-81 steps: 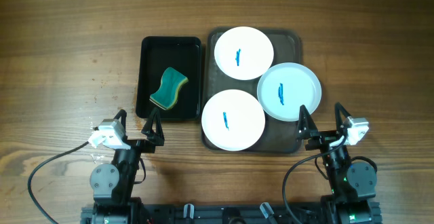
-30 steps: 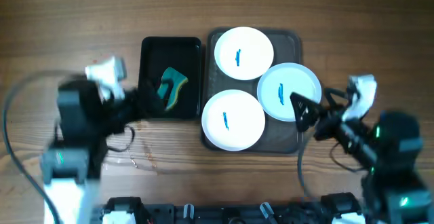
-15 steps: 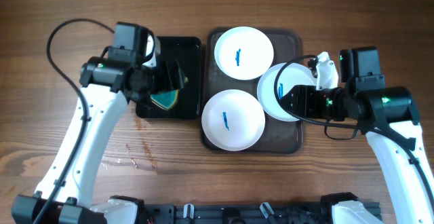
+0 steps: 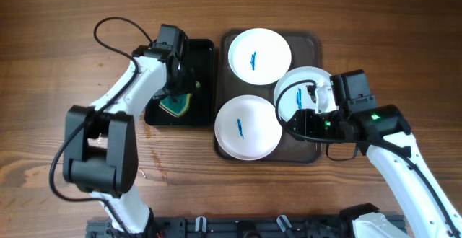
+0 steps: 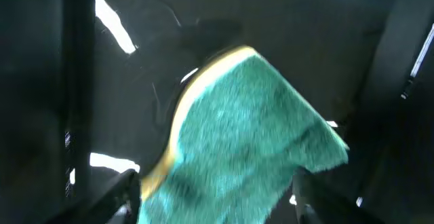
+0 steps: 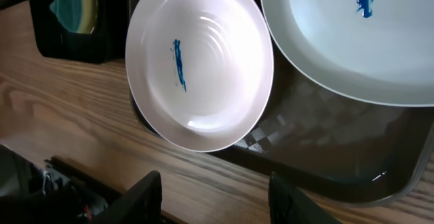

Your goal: Clean dirty plates on tray and stack at the side

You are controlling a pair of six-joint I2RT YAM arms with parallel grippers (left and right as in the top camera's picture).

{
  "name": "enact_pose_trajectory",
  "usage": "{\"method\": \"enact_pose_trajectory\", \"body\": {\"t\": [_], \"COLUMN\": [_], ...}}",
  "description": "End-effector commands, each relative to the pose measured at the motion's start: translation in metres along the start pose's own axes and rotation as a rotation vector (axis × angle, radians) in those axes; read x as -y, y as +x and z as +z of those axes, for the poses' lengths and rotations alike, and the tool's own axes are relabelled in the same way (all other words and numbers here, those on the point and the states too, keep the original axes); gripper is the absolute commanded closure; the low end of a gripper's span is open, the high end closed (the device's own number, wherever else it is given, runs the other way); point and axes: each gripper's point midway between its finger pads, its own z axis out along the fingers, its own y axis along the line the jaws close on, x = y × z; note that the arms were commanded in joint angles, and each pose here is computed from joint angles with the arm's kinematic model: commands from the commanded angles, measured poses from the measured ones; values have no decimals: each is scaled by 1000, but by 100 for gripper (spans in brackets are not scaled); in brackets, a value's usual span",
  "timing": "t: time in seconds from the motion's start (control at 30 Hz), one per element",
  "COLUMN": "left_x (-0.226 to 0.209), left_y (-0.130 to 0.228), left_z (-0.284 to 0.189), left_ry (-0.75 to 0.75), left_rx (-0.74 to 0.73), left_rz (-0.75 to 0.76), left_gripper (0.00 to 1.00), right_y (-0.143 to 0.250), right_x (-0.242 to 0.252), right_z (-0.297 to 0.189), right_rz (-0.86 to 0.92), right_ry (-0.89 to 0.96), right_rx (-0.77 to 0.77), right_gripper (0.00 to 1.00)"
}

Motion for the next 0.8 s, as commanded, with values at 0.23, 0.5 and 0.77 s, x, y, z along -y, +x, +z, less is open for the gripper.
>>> {"method": "enact_pose_trajectory", "body": {"t": [0.23, 0.5, 0.77], "left_x": [2, -10, -15], "left_y": [-1, 23, 39], "left_z": [13, -15, 22], "left_ry": [-8, -48, -51], "left_rx": [-17, -94, -74], "left_rz": [-19, -14, -40], "left_gripper": [89, 34, 41], "right_y": [-6, -14, -12], "right_x": [3, 15, 15], "right_z": [0, -2, -2], "right_rz": [24, 91, 97], "right_ry": [21, 74, 77], "right_rx": [28, 70, 61], "right_gripper": [49, 48, 45]}}
